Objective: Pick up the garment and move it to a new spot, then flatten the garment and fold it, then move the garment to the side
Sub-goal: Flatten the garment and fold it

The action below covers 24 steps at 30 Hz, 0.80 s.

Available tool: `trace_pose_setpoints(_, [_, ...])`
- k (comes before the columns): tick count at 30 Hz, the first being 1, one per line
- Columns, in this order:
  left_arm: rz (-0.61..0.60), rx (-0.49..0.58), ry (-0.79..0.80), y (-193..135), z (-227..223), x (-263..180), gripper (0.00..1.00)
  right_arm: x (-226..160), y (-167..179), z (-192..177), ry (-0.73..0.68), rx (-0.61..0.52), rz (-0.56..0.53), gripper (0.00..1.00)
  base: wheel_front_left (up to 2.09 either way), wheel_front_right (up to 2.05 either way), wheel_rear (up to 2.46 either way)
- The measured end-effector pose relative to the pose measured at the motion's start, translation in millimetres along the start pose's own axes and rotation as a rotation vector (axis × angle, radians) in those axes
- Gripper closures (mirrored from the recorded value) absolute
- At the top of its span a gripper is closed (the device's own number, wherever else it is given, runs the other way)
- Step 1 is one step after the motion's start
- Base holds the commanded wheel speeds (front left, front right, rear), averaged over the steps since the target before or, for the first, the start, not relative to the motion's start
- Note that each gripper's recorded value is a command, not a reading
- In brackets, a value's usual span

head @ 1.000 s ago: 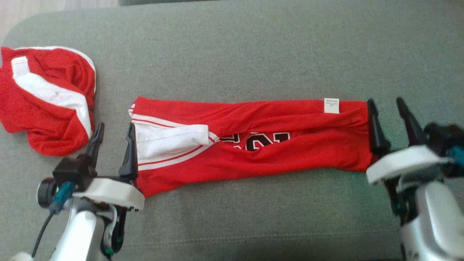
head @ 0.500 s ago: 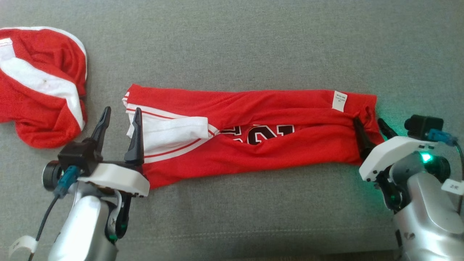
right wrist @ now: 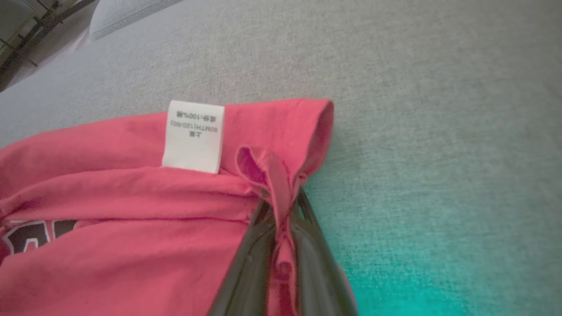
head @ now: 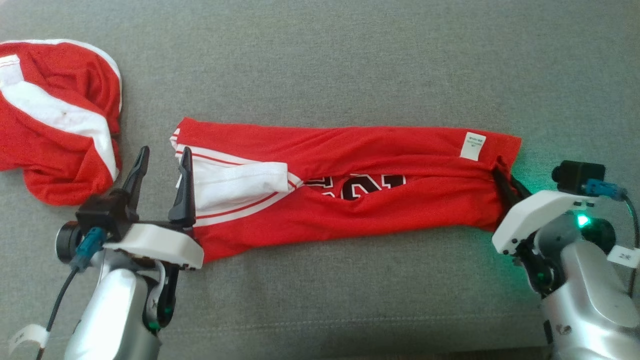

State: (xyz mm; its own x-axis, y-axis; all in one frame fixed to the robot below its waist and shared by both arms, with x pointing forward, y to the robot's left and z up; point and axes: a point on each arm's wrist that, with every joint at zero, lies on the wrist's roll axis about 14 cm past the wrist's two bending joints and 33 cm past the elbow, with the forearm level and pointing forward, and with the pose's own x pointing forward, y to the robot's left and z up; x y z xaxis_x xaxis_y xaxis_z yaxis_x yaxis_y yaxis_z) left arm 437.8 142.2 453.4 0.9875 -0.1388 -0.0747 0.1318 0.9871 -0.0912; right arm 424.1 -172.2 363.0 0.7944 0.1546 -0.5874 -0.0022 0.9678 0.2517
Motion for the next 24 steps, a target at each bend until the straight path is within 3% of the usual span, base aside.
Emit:
trace_pose_setpoints(14, [0.026,-0.006,-0.041,4,16,-7,0.00,-25,-72,36,-0.135,0.027,-0.178,1.00,0.00,0.00,0.00])
trace_pose_setpoints(16, [0.030,-0.008,-0.048,4,18,-9,0.00,-25,-66,38,-0.138,0.021,-0.162,1.00,0.00,0.00,0.00])
trace_pose_setpoints(24, [0.047,-0.010,-0.056,8,22,-23,0.00,-24,44,74,-0.179,0.050,0.132,1.00,0.00,0.00,0.00])
